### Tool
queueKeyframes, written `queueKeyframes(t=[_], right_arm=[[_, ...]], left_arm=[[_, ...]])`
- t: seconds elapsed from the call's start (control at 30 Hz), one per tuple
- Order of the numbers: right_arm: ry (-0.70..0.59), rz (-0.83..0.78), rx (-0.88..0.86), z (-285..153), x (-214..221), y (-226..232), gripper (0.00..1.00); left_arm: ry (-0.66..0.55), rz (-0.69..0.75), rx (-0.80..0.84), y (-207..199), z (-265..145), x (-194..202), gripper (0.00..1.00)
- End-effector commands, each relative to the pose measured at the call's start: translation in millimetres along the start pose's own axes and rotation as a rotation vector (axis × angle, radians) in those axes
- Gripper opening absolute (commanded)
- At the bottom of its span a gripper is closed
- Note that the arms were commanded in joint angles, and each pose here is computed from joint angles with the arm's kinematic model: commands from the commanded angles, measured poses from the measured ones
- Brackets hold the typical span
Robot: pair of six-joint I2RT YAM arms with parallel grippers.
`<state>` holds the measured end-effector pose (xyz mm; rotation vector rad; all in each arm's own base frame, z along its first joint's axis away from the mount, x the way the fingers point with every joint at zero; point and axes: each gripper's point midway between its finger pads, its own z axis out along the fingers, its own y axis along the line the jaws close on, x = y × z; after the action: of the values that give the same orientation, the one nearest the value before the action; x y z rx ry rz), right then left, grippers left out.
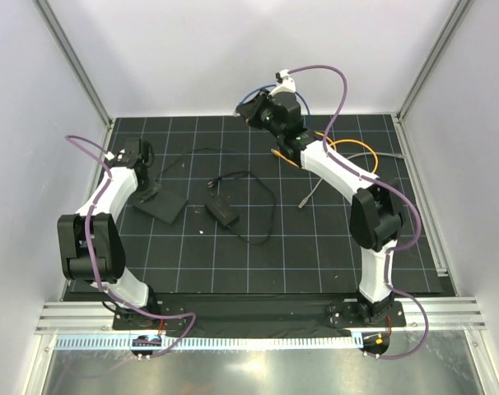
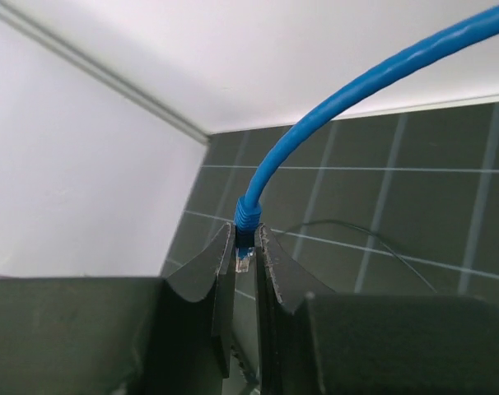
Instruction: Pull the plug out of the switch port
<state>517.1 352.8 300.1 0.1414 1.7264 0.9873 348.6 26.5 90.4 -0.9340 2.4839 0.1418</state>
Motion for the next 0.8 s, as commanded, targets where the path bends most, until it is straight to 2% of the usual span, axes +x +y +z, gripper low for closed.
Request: queueKeyframes(t=[0.0, 0.07, 0.17, 0.3, 0.47, 0.67, 0.77], right_arm=[[-0.159, -0.105, 0.087, -40.6, -64.2, 32.7, 0.01], [-0.121, -0.121, 0.182, -46.9, -61.8, 15.8, 0.01], [-0.142, -0.119, 0.311, -48.9, -68.1, -15.7, 0.01], [-0.096, -0.085, 0.454, -35.1, -56.7, -76.9, 0.01], [-0.103, -0.079, 0.634, -31.0, -61.0, -148.0, 0.01], [-0.046, -0.039, 0.731, -23.2, -45.6, -237.2, 0.06], [0.016, 0.001, 0.7, -13.3, -28.7, -271.2, 0.1]], left_arm=[[-0.019, 0.018, 0.029, -2.1, -11.8, -2.4, 0.0], [-0.026, 0.017, 0.026, -1.1, -12.7, -4.4, 0.0], [-0.035, 0.019, 0.019, -0.3, -12.8, -6.8, 0.0], [-0.05, 0.017, 0.027, -4.0, -15.4, -12.9, 0.0], [-0.058, 0.021, 0.028, -6.6, -15.5, -18.1, 0.01], [-0.058, 0.03, 0.016, -7.8, -10.3, -20.6, 0.01], [-0.062, 0.029, 0.022, -10.6, -10.5, -23.4, 0.01]])
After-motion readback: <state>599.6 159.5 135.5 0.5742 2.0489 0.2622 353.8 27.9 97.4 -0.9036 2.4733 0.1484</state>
